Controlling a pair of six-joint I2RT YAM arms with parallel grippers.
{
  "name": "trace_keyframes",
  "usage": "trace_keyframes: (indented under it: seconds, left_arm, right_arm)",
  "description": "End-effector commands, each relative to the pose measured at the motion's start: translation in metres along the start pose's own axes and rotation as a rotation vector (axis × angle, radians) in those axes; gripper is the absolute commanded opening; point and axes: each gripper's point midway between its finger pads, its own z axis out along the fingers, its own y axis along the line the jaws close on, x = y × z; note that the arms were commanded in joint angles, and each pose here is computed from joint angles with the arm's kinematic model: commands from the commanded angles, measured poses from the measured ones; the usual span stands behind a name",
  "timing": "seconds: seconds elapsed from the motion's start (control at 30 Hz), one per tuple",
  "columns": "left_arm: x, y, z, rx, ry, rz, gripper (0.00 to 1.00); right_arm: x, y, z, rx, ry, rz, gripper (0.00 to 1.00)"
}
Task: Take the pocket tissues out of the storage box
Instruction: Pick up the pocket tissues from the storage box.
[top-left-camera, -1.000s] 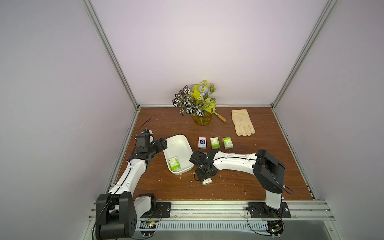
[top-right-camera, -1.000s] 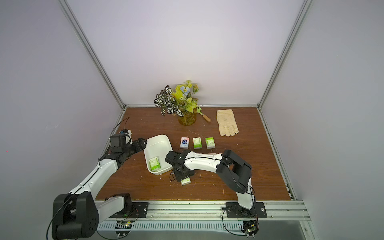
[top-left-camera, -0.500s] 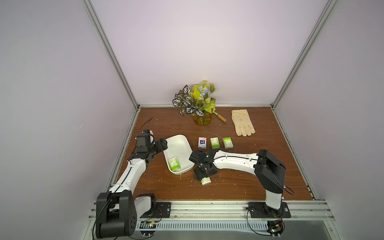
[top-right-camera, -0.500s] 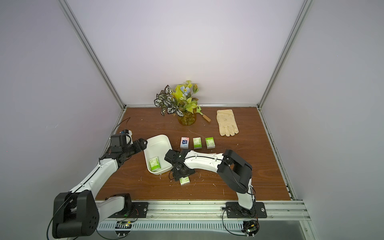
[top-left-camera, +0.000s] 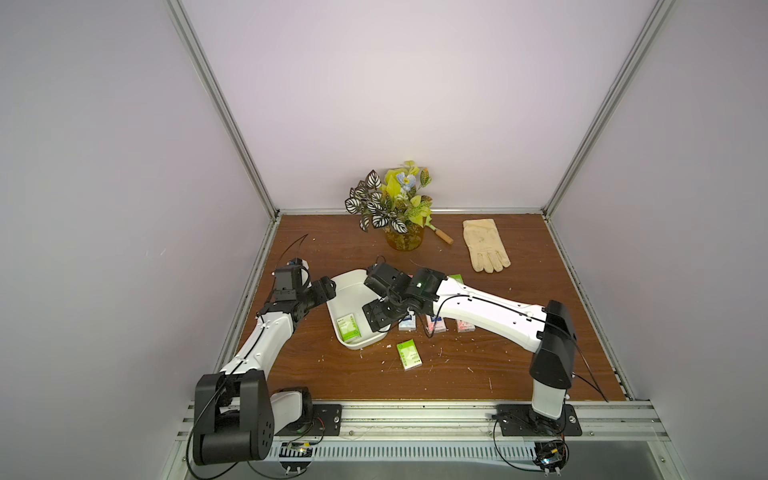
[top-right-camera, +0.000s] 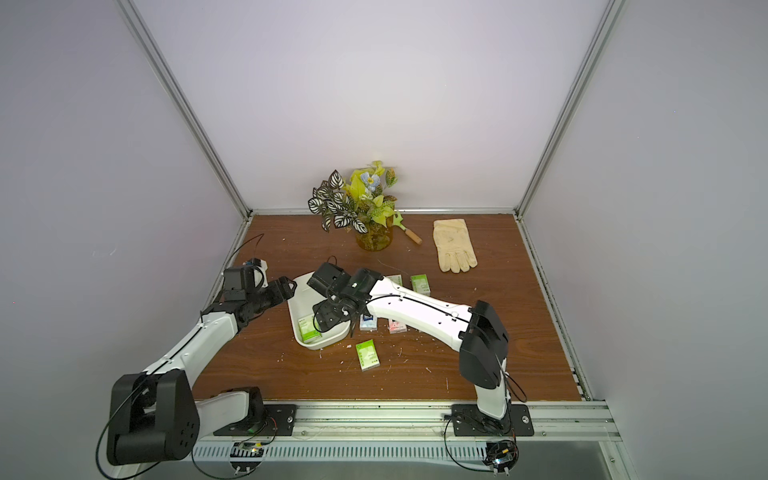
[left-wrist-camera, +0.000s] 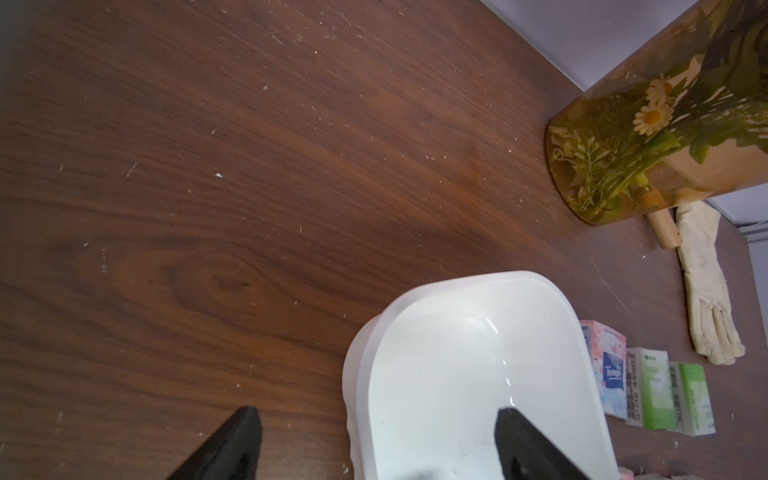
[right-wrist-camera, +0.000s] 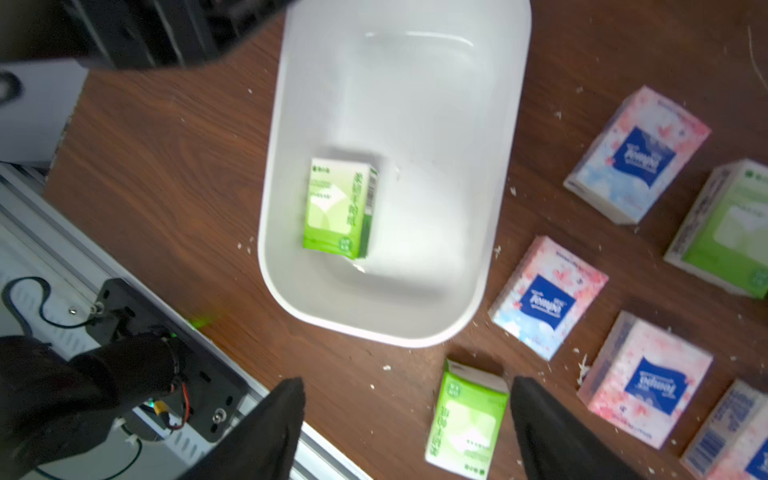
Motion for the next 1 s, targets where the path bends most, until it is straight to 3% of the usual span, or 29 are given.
trace_keyframes:
  seconds: [0.0,0.37,0.97]
  left_arm:
    - [-0.001,-0.002,0.001,0.02,0.022,0.008,0.79]
    - [0.007,-0.002,0.009,0.043,0.056,-0.005,0.57]
    - [0.018,0.002,0.017,0.049,0.082,-0.025,0.34]
  right_arm:
    - [-0.006,0.008,0.015,0.039,0.016,-0.095,0.85]
    - [-0.029,0.035,0.063,0.016,0.033,-0.146,0.85]
    - [-0.001,0.047,0.115,-0.026,0.131,-0.178,0.84]
